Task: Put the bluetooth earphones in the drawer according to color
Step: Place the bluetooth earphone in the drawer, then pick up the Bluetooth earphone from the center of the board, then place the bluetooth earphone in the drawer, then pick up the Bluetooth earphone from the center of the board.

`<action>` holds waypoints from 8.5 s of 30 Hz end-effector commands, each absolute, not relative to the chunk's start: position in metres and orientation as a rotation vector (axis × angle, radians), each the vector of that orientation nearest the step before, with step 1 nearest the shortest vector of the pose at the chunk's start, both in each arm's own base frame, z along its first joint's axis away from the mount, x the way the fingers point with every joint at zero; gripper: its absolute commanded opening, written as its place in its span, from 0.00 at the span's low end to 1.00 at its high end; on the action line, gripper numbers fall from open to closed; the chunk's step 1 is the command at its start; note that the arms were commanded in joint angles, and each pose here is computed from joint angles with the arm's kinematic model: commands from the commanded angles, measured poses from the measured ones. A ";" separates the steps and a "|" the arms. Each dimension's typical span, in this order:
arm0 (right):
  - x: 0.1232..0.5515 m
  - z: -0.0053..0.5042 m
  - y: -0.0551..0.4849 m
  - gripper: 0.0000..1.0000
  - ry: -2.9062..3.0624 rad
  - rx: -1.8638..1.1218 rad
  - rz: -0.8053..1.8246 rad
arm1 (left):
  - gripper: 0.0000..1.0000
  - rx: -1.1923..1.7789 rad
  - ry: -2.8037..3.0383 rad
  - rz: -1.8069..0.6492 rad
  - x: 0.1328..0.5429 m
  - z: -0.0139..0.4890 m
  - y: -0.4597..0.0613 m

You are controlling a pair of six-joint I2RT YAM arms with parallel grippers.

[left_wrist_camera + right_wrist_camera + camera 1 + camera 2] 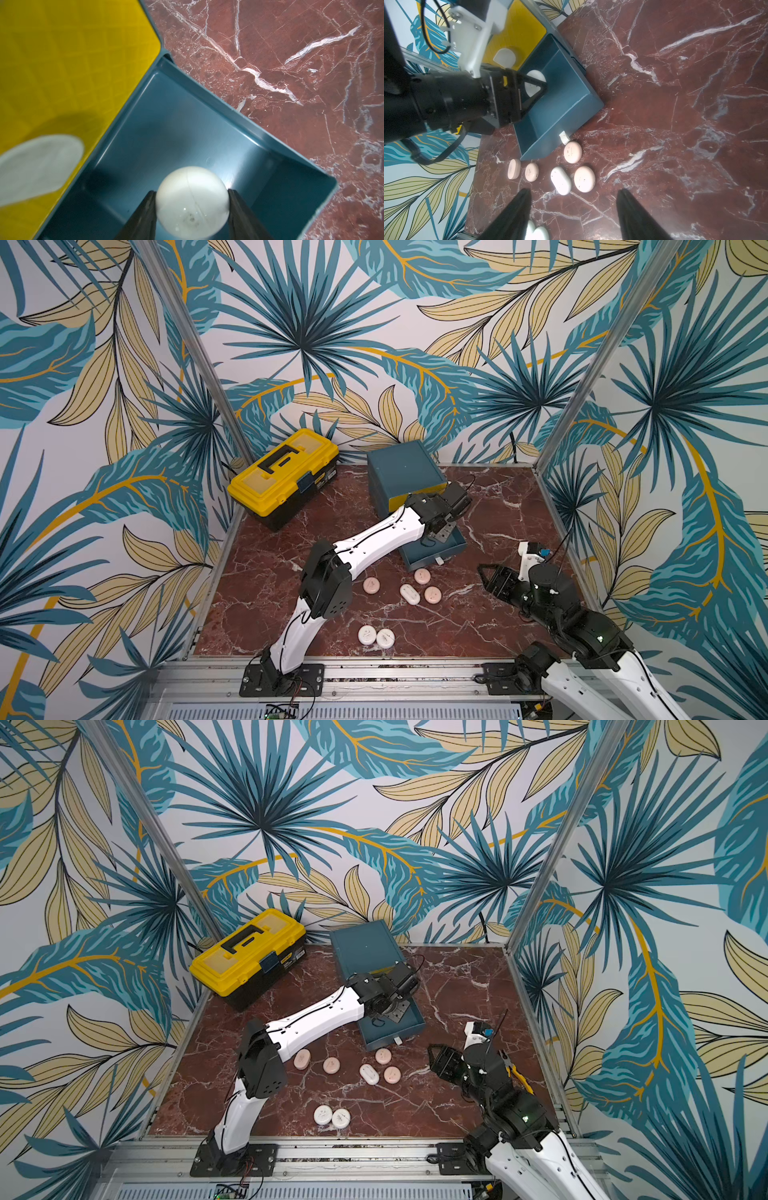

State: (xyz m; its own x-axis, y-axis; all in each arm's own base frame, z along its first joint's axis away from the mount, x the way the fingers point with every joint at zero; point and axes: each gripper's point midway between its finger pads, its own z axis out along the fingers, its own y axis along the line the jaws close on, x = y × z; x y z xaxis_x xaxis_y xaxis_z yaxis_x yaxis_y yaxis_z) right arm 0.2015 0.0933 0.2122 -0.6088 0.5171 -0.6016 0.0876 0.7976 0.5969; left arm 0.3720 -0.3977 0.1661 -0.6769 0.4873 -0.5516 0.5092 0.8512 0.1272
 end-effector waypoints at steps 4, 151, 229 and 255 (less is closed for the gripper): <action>0.199 0.213 0.089 0.70 2.163 0.434 0.638 | 0.31 0.711 2.435 -0.008 0.390 0.157 -0.398; 0.193 0.073 0.285 0.36 2.503 -0.716 0.159 | 0.72 0.198 2.299 0.060 0.257 0.298 -0.134; 0.312 0.269 0.200 0.65 2.263 -0.252 0.271 | 0.72 0.300 2.507 -0.055 0.220 0.242 -0.143; 0.278 0.275 0.156 0.68 2.257 -0.167 0.204 | 0.81 0.376 2.984 -0.265 0.106 0.046 -0.201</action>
